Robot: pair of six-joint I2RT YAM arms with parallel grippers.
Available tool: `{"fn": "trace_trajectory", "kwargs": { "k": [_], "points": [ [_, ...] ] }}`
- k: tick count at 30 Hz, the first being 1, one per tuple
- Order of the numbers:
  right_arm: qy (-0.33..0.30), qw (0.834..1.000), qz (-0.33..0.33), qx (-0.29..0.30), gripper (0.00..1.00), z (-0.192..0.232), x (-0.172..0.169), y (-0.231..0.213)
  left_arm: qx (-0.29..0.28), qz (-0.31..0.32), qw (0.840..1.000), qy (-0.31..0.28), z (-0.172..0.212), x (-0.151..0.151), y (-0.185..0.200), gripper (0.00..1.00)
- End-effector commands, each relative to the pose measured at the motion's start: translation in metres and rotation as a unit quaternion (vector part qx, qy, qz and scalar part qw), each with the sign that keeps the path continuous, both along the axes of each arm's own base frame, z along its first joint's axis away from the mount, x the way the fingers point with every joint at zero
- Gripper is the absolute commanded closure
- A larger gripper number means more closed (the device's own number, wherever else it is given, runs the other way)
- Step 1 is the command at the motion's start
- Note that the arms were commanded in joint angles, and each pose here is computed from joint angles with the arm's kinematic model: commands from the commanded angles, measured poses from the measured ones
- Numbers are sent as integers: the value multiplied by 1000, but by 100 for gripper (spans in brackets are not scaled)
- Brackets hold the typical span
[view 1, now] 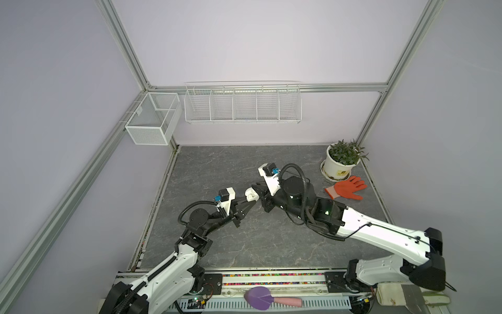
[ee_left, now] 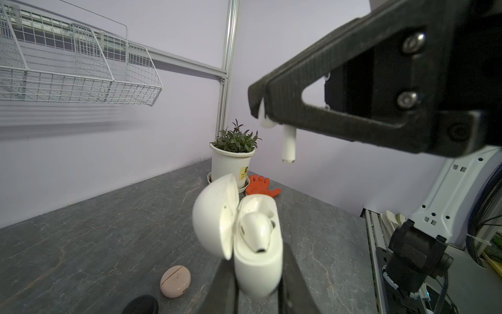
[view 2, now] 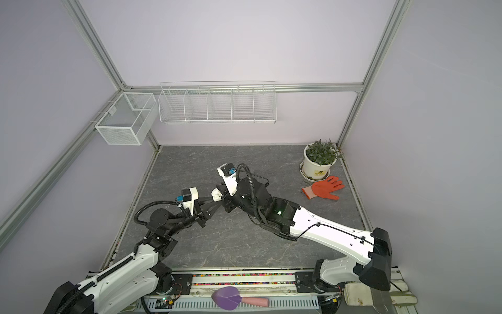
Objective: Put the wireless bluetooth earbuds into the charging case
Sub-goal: 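Push the earbud into the empty slot of the case, open right gripper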
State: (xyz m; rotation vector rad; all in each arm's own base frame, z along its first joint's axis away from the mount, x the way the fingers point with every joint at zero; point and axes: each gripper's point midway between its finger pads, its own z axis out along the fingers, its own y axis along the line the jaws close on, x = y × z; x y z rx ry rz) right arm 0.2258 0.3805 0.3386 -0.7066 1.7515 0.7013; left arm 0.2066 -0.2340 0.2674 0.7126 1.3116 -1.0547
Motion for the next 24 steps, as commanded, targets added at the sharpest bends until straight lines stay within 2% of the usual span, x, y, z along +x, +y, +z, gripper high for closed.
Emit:
{"fn": "trace_trajectory", "kwargs": {
  "k": [1,9,24],
  "points": [
    [-21,1000,14,8,93,-3,0,10,-2,3,1000,-20,12,0,0,100],
    [-16,1000,19,19,93,-12,-4,10,-4,5,1000,-21,11,-2,1,100],
    [-2,1000,14,-1,93,-30,-5,7,-3,7,1000,-22,11,-2,2,100]
  ]
}}
